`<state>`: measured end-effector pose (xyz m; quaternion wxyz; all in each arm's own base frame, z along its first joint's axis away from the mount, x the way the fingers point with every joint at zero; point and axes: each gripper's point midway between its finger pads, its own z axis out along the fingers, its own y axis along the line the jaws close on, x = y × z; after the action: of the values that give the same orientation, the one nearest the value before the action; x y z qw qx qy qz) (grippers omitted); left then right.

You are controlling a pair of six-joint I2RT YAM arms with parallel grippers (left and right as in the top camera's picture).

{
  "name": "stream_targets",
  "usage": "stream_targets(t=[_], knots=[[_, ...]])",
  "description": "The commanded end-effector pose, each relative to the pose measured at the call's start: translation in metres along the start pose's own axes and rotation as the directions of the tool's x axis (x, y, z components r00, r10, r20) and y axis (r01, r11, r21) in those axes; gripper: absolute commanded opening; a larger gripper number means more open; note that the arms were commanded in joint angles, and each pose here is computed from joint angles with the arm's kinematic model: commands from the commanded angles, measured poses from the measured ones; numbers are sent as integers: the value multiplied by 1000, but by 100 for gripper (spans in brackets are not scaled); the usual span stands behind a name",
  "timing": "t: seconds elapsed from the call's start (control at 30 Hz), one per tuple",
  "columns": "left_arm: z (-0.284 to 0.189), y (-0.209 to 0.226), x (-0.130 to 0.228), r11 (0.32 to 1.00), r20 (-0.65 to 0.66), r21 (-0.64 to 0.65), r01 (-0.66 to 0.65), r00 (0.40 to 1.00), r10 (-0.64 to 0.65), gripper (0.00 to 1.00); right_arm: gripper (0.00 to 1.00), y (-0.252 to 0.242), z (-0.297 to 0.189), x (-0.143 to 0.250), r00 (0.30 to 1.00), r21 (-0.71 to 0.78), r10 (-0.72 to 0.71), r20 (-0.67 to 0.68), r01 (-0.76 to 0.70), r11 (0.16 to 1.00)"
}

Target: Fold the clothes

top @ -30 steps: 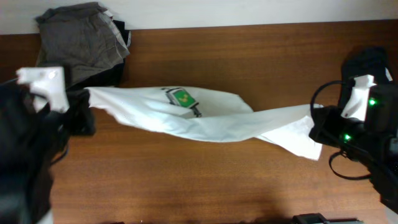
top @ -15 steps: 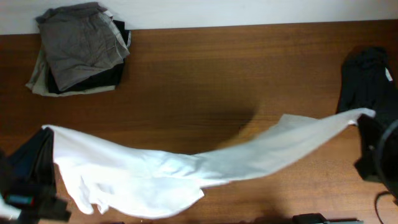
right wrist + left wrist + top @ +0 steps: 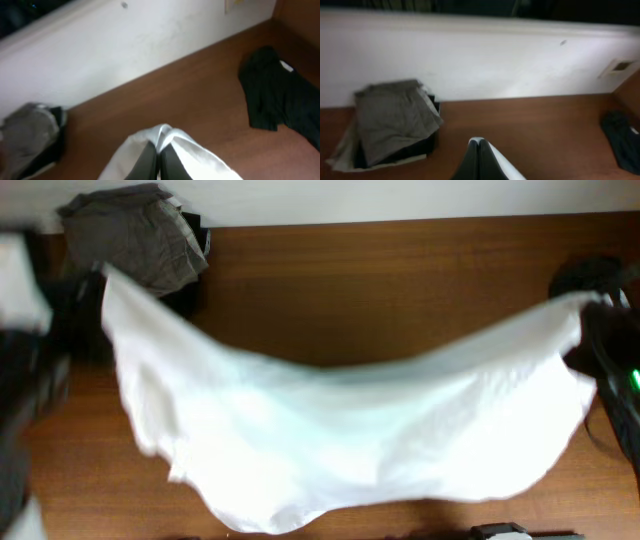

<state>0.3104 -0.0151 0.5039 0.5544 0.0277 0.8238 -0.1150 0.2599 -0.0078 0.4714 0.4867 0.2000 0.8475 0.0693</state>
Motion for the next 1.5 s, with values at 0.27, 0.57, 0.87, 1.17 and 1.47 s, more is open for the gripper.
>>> stream_targets(t=[0.27,0.57,0.87,1.17,1.47], knots=[[296,27,91,985,-281,158,72,959,-25,1,8,-23,244,0,986,269,20,-167,26,963],[392,-3,190,970,-419,225,90,908,13,99,99,-89,326,63,917,408,77,-391,97,908],[347,-15,151,970,-426,224,92,905,12,99,99,-88,277,50,907,379,116,-404,51,924],[337,-24,238,978,-702,40,203,703,-117,95,99,-43,260,74,832,141,96,-546,-22,990],[369,-33,324,956,-811,-94,276,536,-235,82,99,-48,248,91,783,120,31,-622,56,991]])
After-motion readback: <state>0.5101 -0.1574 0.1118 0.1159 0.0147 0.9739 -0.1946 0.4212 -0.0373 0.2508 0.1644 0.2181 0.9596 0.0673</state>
